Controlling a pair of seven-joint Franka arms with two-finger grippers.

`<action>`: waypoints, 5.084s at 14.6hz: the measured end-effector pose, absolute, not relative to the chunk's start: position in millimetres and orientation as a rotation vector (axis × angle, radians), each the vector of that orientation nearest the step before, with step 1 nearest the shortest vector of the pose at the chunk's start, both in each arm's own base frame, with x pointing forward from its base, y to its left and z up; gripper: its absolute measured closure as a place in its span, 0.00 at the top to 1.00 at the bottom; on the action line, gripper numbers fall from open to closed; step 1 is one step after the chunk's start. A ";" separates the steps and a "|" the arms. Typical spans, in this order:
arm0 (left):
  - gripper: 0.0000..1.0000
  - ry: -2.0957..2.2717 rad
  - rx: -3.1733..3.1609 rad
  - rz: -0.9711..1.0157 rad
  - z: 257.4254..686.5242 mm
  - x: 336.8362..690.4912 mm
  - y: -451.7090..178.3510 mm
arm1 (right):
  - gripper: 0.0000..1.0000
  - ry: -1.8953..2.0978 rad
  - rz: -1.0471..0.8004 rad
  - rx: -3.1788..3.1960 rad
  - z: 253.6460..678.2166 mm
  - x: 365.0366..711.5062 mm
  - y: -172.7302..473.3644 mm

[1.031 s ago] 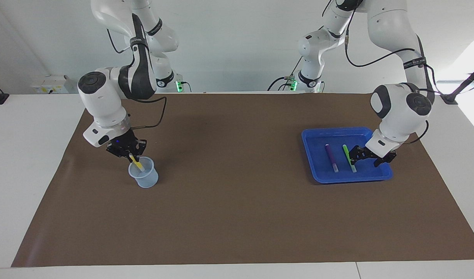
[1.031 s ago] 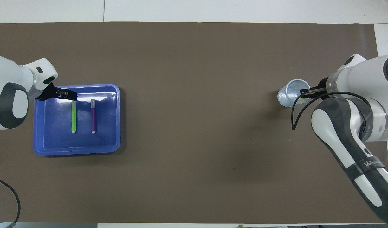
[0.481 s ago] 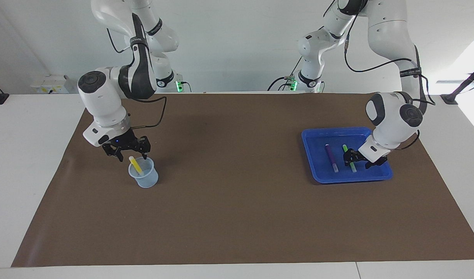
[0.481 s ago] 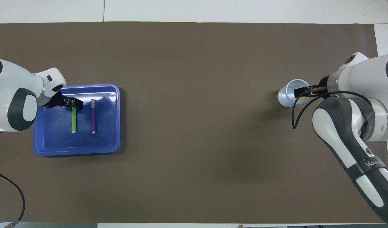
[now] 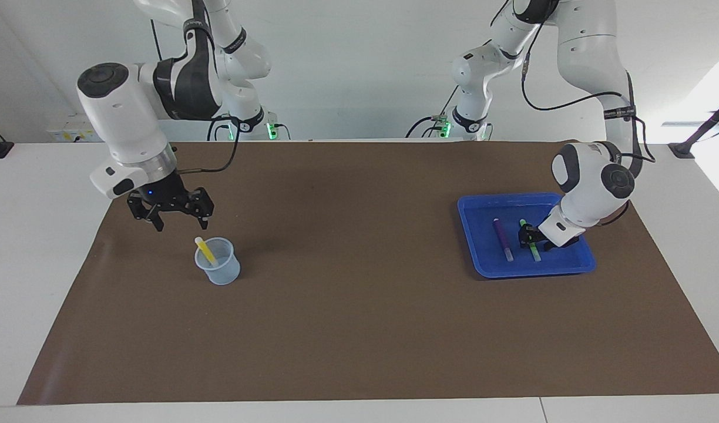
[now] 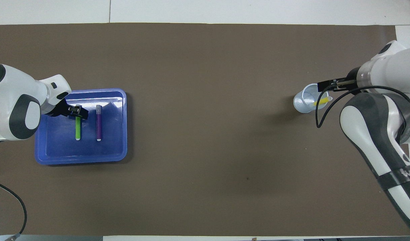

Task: Transfer and insert pens with both arms
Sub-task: 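Grasp the green pen with the left gripper while the right gripper withdraws, then lift the green pen with the left gripper toward the right gripper, then grasp the green pen with the right gripper and open the left gripper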

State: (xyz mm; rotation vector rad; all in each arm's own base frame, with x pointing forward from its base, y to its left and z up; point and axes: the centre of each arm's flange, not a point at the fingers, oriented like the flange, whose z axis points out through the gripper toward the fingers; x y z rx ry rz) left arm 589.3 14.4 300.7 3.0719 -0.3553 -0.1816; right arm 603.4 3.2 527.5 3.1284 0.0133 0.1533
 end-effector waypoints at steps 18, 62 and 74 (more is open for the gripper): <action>0.17 -0.240 3.082 -0.238 346.3 606.7 20.7 | 1.00 -0.048 -0.024 3.126 628.4 561.0 14.5; 0.17 1.625 1.453 -1.044 522.7 489.2 -337.1 | 1.00 -0.359 0.120 3.617 626.7 530.5 247.4; 0.17 1.623 1.428 -1.049 520.9 488.7 -336.2 | 0.18 -0.365 0.223 3.633 634.1 531.8 251.6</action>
